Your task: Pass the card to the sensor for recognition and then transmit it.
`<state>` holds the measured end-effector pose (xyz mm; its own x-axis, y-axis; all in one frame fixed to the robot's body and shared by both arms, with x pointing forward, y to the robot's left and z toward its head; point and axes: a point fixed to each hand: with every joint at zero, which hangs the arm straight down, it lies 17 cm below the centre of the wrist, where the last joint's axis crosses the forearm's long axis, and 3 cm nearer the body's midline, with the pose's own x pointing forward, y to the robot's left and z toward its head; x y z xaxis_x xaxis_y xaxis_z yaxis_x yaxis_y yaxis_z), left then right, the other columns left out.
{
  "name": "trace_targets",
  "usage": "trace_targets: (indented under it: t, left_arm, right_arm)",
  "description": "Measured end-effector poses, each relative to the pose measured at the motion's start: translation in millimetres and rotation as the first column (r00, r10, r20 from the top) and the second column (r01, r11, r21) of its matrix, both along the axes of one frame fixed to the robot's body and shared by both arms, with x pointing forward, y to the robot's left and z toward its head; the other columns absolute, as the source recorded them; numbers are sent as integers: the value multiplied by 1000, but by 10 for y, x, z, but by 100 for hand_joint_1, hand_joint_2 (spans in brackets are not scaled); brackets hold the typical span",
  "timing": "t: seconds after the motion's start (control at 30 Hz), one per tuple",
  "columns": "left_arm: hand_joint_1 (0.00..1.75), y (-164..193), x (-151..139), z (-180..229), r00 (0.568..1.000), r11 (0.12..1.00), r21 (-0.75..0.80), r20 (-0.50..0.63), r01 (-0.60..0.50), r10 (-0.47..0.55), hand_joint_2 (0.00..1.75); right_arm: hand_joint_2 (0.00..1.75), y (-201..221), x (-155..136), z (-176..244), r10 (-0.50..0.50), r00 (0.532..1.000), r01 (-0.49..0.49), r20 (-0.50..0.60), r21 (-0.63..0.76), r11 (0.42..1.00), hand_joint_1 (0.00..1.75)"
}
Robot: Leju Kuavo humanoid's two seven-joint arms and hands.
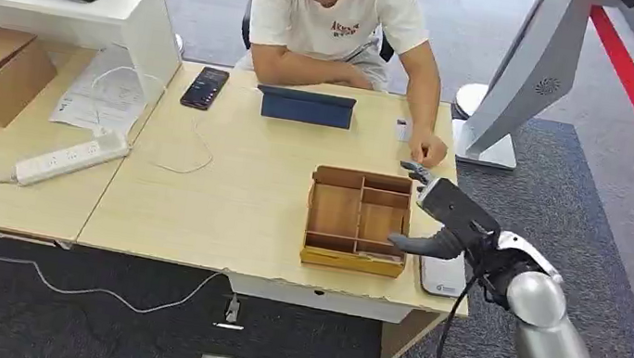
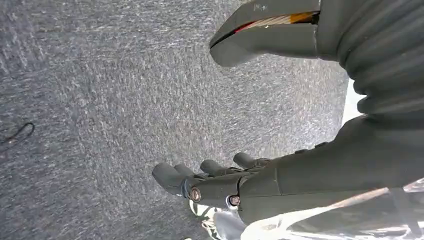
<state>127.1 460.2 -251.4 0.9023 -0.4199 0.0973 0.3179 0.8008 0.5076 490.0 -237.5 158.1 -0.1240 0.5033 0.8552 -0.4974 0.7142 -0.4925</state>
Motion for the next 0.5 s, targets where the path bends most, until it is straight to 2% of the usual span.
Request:
trace_targets:
  t: [0.3, 0.4, 0.5]
  left_arm:
    - [0, 20, -32, -2, 1000, 1000, 7, -18, -18, 18, 175]
    - [0, 26, -47, -3, 999, 1000, 10, -25, -24, 25, 175]
    - [0, 30, -43, -1, 999, 1000, 11, -25, -30, 30, 175]
  right_arm:
    - [175, 28, -411, -87, 75, 997, -77, -29, -58, 995, 0]
    - [175, 1, -504, -217, 69, 997, -72, -36, -105, 992, 0]
    - [175, -104, -489, -334, 23, 1000, -23, -3, -210, 977, 0]
